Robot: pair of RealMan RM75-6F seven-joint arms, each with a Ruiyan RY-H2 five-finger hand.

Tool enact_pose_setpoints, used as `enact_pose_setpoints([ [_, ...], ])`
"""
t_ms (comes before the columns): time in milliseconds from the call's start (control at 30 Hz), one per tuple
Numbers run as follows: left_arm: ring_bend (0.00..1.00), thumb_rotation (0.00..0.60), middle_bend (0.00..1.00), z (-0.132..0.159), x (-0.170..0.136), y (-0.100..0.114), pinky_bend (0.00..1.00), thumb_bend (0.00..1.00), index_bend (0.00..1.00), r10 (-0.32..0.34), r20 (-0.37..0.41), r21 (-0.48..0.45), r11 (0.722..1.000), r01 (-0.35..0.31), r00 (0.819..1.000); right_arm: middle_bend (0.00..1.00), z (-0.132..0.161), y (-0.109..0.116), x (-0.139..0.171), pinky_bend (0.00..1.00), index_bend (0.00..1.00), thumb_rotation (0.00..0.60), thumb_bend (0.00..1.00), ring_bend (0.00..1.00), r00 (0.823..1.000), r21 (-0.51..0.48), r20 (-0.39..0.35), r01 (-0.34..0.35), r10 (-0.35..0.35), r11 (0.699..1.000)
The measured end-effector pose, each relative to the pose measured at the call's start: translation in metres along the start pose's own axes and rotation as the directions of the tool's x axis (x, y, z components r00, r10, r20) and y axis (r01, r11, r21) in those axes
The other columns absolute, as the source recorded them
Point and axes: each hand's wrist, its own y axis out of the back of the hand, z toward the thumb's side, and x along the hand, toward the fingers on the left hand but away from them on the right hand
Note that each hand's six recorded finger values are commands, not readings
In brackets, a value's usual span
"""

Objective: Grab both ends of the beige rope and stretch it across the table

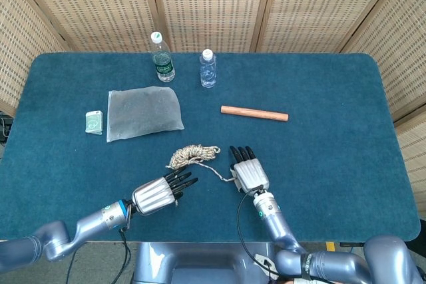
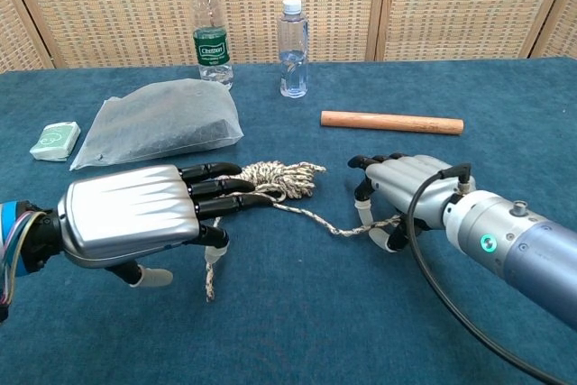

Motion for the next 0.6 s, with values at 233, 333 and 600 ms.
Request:
enact_pose_setpoints([
  [233,0.00,0.600,0.00,0.009,0.016,-0.004,0.00,0.29,0.46,-0.007,0.010,-0.014,1.000,0.007,1.000,0.00,0.000,0.000,-0.001,0.00,0.70,0.600,0.44,0.00,1.000,-0.001,0.001,-0.002,0.002,1.000],
  [333,0.00,0.600,0.00,0.011,0.019,-0.007,0.00,0.31,0.47,-0.017,0.015,-0.014,1.000,0.018,1.000,0.00,0.000,0.000,-0.001,0.00,0.70,0.600,0.44,0.00,1.000,-0.001,0.003,-0.005,0.005,1.000],
  [600,0.00,0.600,0.00,0.018,0.025,-0.012,0.00,0.38,0.50,-0.033,0.030,-0.019,0.999,0.034,0.999,0.00,-0.001,0.000,-0.002,0.00,0.70,0.600,0.44,0.00,1.000,-0.003,0.004,-0.008,0.008,1.000],
])
